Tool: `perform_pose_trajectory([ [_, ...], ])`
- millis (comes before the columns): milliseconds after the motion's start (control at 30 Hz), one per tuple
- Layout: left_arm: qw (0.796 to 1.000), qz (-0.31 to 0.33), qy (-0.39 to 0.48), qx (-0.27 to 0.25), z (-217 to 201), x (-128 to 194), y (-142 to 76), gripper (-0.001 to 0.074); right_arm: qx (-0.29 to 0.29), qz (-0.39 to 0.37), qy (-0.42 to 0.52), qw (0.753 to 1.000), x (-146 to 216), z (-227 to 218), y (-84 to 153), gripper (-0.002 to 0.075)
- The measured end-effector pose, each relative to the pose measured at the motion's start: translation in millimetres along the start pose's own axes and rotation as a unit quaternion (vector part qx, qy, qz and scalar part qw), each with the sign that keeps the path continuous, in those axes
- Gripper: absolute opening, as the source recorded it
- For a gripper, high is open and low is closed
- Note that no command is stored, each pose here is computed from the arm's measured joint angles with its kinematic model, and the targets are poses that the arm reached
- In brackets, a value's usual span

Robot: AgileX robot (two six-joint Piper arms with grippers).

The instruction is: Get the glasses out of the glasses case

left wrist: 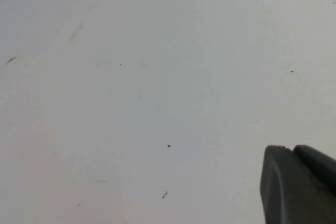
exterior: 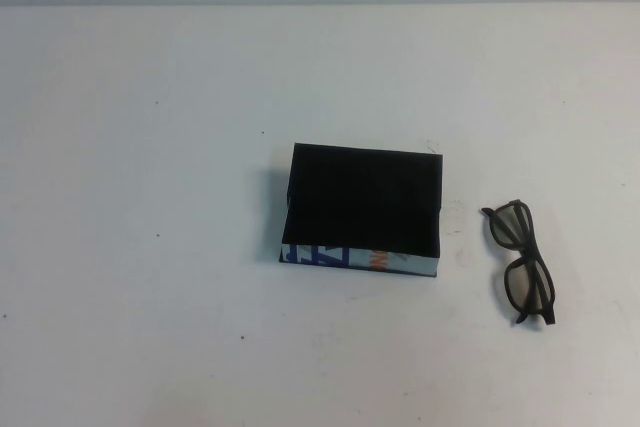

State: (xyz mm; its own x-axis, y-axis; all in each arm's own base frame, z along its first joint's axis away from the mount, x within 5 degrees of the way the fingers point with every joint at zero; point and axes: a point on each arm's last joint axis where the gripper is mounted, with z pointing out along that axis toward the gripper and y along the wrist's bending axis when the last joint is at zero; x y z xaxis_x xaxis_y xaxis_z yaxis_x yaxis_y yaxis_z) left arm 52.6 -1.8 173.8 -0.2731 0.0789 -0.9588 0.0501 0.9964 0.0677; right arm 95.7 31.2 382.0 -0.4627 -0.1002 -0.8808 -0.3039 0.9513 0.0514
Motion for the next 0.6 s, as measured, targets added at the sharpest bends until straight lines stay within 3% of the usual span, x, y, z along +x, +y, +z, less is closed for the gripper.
perform_pose_trajectory([
  [300,1.000,0.000,0.000,0.000,0,0,0,-0.0005,0.029,-0.011,-0.184,0.982,70,3,-7,-0.0015],
  [600,1.000,0.000,0.000,0.000,0,0,0,-0.0005,0.073,0.037,-0.207,0.975,152,27,-15,-0.0016],
])
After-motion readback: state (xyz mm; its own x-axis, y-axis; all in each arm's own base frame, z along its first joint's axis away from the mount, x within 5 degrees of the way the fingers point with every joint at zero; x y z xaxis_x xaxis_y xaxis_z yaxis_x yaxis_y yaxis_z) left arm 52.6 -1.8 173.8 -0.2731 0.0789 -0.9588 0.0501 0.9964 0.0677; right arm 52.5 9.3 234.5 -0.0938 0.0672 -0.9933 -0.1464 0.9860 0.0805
